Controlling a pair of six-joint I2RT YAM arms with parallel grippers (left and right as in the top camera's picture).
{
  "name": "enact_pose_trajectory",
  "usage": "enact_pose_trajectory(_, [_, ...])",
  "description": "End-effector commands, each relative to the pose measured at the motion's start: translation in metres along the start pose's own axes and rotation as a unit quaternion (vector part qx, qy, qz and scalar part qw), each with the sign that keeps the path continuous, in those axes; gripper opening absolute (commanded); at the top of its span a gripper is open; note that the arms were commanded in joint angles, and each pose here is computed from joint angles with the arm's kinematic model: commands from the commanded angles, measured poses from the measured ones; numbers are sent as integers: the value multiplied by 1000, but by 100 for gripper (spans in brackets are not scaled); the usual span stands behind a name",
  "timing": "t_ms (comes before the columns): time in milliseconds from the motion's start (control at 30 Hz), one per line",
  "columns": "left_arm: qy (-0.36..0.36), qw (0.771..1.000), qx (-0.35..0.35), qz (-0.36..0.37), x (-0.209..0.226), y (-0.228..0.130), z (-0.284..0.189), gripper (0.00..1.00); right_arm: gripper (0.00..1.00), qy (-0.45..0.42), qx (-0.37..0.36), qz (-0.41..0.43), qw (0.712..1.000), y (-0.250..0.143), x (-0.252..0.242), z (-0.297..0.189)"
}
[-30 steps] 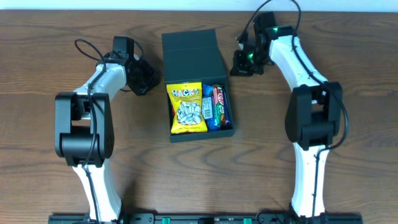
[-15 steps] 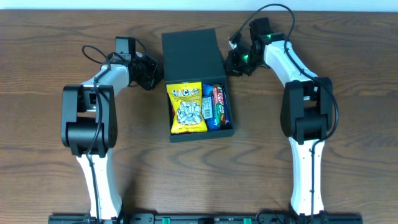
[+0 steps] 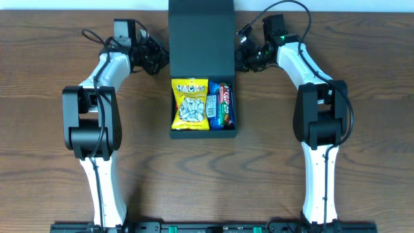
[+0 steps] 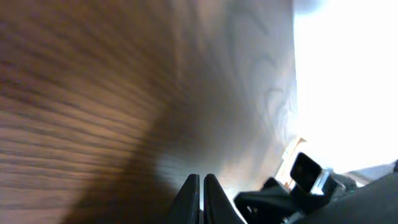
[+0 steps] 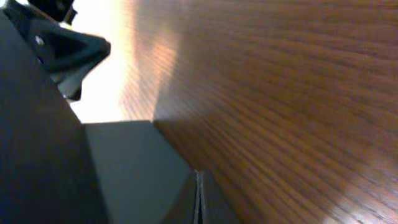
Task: Pack container
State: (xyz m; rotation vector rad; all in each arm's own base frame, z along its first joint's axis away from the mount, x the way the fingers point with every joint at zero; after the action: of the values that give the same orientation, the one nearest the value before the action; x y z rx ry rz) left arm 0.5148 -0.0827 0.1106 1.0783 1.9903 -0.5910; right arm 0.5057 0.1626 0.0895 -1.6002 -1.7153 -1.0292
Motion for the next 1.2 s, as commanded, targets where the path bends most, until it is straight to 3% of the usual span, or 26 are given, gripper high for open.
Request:
enact_pose_trajectory(0, [-26, 997, 10, 70, -22, 5, -12, 6, 1, 33, -14, -84, 996, 7, 52, -18])
enact_pose_trajectory(233, [-21, 988, 7, 150, -48, 6, -42, 6, 1, -41, -59, -173, 982, 6, 99, -64])
enact_pose_trajectory(400, [-32, 980, -8, 195, -67, 2, -58, 6, 1, -43, -72, -224, 971, -2, 130, -88])
enact_pose_trajectory(867, [-4, 958, -16, 287, -93, -25, -101, 6, 1, -59, -31, -246, 967, -26, 137, -99])
enact_pose_trajectory(1033, [25, 944, -6, 330, -102, -48, -126, 6, 1, -125, -47, -286, 949, -37, 157, -127])
enact_pose_trajectory(1167, [74, 935, -11, 346, -102, -59, -133, 6, 1, -226, -88, -280, 929, -43, 169, -159])
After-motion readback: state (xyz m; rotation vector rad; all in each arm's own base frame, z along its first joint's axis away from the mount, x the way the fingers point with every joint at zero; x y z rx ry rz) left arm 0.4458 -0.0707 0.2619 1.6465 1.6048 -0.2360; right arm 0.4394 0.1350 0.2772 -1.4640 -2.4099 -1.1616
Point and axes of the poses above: each gripper's point midway between its finger pads, its own z axis out along the fingers, its own x axis along the line the jaws close on, y = z × x, the point moved 7 cm from there along -z, back along the fingers, and after that the axes turned 6 degrees about z, right-handed, at the moved point
